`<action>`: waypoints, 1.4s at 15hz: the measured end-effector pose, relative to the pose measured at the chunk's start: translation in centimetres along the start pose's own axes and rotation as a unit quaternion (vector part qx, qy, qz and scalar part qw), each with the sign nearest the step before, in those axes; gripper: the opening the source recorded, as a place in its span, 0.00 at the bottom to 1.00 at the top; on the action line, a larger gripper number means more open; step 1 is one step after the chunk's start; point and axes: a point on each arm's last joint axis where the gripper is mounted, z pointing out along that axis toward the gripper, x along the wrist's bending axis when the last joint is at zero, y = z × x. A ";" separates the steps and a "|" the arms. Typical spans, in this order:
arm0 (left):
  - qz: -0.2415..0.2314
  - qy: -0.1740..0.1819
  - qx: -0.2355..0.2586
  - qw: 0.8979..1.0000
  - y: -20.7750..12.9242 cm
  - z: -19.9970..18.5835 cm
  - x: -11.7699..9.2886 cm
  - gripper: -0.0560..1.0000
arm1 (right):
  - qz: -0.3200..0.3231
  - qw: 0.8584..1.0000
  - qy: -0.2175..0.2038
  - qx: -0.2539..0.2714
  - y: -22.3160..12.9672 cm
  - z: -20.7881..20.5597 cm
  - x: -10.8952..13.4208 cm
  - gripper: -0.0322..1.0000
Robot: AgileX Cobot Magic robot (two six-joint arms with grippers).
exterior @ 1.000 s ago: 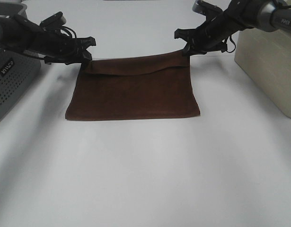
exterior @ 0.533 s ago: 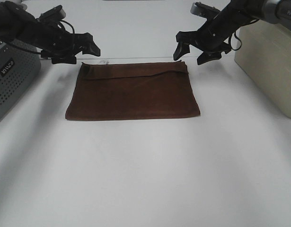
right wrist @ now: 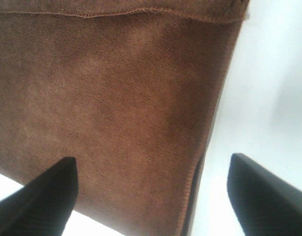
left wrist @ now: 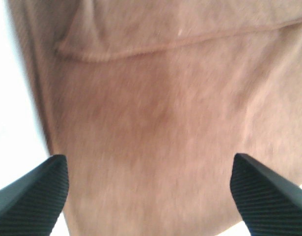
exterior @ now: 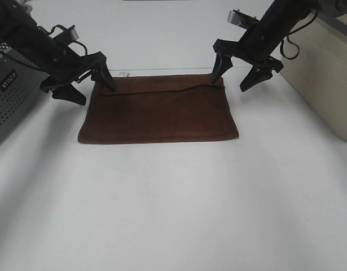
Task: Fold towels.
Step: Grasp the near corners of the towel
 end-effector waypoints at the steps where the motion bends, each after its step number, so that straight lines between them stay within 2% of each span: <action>1: -0.016 0.009 0.003 1.000 -0.9 -0.7 0.2 0.85 | 0.002 1.000 0.000 -0.003 0.0 -0.4 0.2 0.79; 4: -0.044 0.040 -0.004 0.998 -4.0 -2.8 1.5 0.85 | 0.012 1.000 0.001 0.018 -1.7 -1.6 0.7 0.77; 8: -0.038 0.071 0.038 0.996 -7.3 -1.9 3.0 0.85 | 0.044 0.997 0.021 0.056 -5.3 -0.6 0.7 0.77; 11: -0.034 0.076 0.031 0.996 -7.2 -1.8 3.1 0.85 | 0.052 0.996 0.047 0.059 -6.7 1.7 0.2 0.77; 16: -0.023 0.080 -0.008 0.996 -6.7 -1.3 2.2 0.85 | 0.053 0.997 0.044 0.033 -6.6 2.3 -0.1 0.77; 20: -0.025 0.076 -0.001 0.997 -7.4 1.0 1.6 0.85 | 0.050 0.997 0.046 0.046 -6.7 3.9 -0.7 0.77; 21: -0.034 0.071 -0.005 0.997 -7.4 1.4 1.4 0.82 | 0.055 0.996 0.051 0.048 -6.8 4.8 -0.9 0.76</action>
